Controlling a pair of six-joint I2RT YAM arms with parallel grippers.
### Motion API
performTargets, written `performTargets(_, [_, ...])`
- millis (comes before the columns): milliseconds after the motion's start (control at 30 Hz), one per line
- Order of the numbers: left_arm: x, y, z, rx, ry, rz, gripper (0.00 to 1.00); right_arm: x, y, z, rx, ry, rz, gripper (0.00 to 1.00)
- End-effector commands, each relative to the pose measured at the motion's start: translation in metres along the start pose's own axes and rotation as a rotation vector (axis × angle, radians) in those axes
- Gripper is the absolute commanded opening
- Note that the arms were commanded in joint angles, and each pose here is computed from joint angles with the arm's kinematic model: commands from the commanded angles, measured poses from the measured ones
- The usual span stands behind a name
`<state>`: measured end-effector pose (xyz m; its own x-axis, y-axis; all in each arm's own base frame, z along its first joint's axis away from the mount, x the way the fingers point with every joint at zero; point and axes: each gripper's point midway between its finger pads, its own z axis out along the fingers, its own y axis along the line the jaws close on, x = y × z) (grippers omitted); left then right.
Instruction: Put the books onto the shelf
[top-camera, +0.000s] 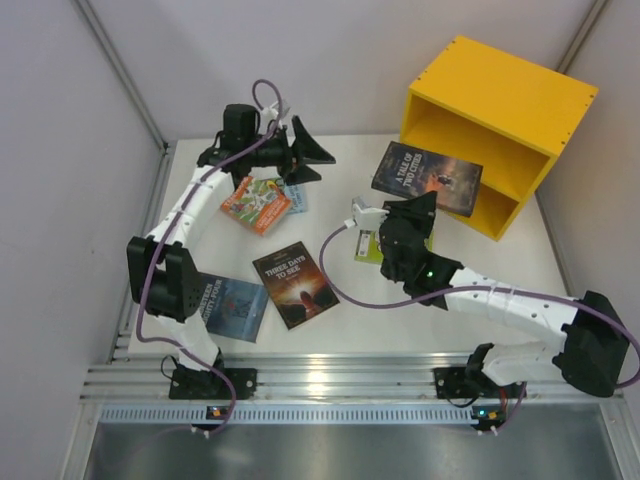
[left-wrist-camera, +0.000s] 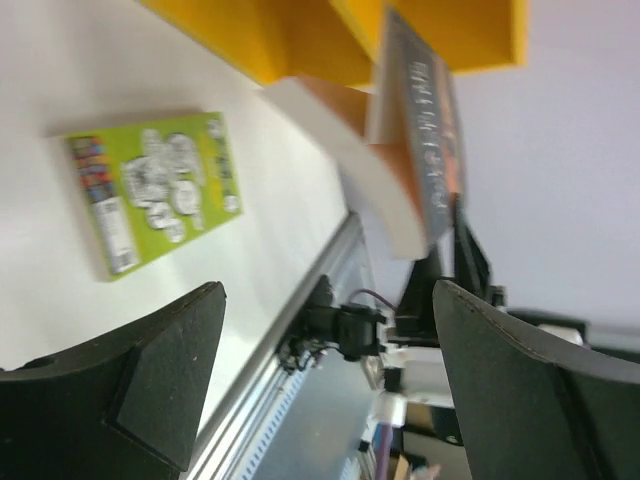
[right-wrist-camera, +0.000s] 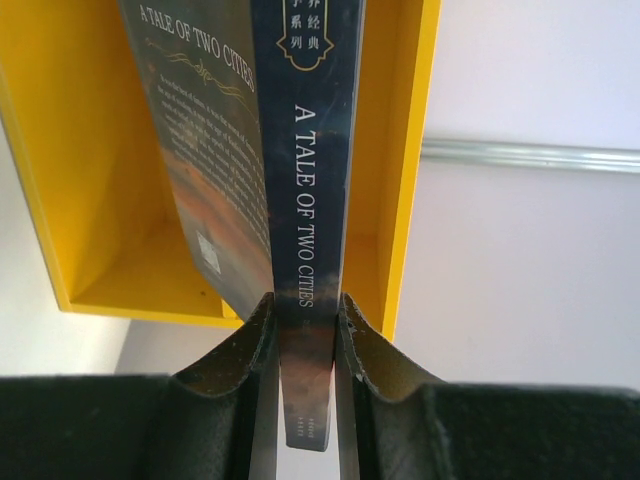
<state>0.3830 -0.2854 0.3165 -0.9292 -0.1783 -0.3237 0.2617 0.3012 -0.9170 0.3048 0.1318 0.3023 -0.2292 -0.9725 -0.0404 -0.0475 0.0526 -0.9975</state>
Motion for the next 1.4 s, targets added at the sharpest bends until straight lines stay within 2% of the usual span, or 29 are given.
performTargets(0, [-0.013,0.037,-0.03,-0.201,-0.085,0.056,0.9,0.029,-0.037,0.0,0.064,0.083,0.102,0.0])
performTargets(167, [-0.01,0.063,-0.051,-0.333,-0.108,0.093,0.89,0.043,-0.05,0.007,0.09,0.129,0.09,0.0])
performTargets(233, [-0.004,0.064,-0.055,-0.339,-0.119,0.089,0.89,0.052,-0.049,0.016,0.089,0.171,0.044,0.0])
performTargets(300, [-0.001,0.056,-0.058,-0.316,-0.141,0.11,0.89,0.057,-0.055,0.02,0.116,0.188,0.062,0.0])
performTargets(567, [0.022,0.065,-0.061,-0.298,-0.145,0.066,0.89,0.065,-0.07,0.042,0.204,0.241,0.042,0.0])
performTargets(667, [0.025,0.061,-0.062,-0.284,-0.15,0.07,0.89,0.061,-0.058,0.054,0.203,0.237,0.034,0.0])
performTargets(733, [0.027,0.059,-0.064,-0.283,-0.153,0.068,0.89,0.068,-0.042,0.068,0.191,0.267,-0.006,0.0])
performTargets(867, [0.033,0.055,-0.067,-0.27,-0.16,0.076,0.89,0.086,-0.019,0.087,0.146,0.307,0.014,0.0])
performTargets(900, [0.033,0.054,-0.068,-0.269,-0.166,0.081,0.89,0.089,-0.014,0.089,0.135,0.314,0.064,0.0])
performTargets(1133, [0.033,0.05,-0.069,-0.258,-0.172,0.081,0.89,0.089,0.012,0.09,0.028,0.312,0.071,0.0])
performTargets(1233, [0.033,0.05,-0.069,-0.259,-0.177,0.08,0.89,0.083,-0.001,0.088,0.051,0.29,0.135,0.0])
performTargets(1367, [0.031,0.053,-0.067,-0.261,-0.178,0.066,0.88,0.075,-0.045,0.092,0.181,0.274,0.18,0.0])
